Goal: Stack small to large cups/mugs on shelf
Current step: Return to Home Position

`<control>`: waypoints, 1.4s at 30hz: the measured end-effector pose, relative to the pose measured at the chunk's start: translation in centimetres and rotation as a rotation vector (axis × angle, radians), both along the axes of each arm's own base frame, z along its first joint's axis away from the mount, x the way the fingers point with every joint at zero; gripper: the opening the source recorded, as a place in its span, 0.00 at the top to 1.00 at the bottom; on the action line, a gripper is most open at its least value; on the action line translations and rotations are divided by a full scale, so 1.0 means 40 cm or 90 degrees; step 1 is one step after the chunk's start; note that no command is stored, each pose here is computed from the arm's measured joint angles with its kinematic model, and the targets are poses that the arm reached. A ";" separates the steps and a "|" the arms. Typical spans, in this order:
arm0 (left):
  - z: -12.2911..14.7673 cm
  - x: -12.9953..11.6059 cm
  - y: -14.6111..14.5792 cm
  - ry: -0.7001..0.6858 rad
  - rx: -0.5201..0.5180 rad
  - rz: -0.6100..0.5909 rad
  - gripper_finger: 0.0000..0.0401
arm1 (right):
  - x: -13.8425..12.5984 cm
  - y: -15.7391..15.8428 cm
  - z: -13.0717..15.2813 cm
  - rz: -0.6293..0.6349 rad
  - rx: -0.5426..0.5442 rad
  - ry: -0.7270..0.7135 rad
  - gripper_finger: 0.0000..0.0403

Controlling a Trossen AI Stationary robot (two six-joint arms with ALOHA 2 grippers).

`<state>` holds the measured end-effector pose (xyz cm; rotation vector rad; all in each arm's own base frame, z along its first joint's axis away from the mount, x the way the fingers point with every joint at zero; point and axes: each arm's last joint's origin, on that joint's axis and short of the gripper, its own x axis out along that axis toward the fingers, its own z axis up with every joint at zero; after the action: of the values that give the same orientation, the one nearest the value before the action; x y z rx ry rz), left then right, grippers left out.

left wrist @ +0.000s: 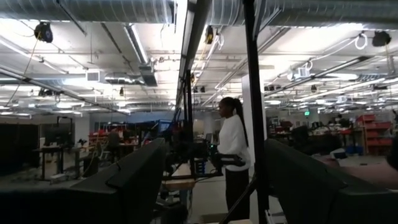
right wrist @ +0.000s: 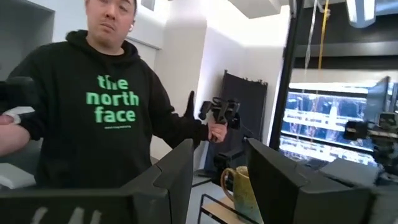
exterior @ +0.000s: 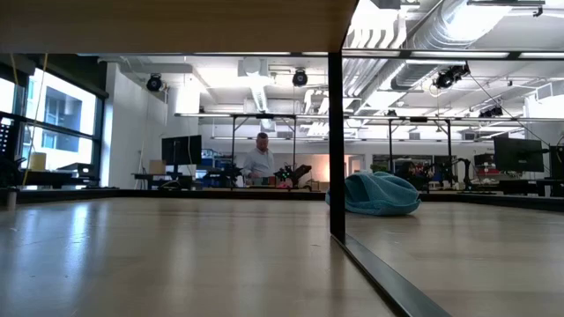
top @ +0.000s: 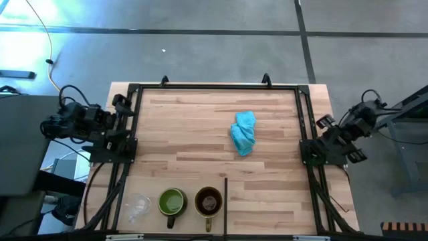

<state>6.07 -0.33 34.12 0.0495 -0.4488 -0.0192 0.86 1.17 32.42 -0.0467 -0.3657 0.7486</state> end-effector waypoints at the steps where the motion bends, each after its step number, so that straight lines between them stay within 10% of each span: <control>1: -0.001 0.000 0.000 0.002 -0.001 0.002 0.35 | 0.005 0.004 -0.005 0.002 0.002 -0.004 0.65; 42: -0.146 0.062 -0.007 -0.071 -0.091 -0.070 0.35 | 0.139 0.100 -0.256 0.027 0.131 -0.051 0.65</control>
<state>8.57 -0.60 28.29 -0.1157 -0.5637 -0.0934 6.41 5.16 22.16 0.1248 -0.5194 0.7493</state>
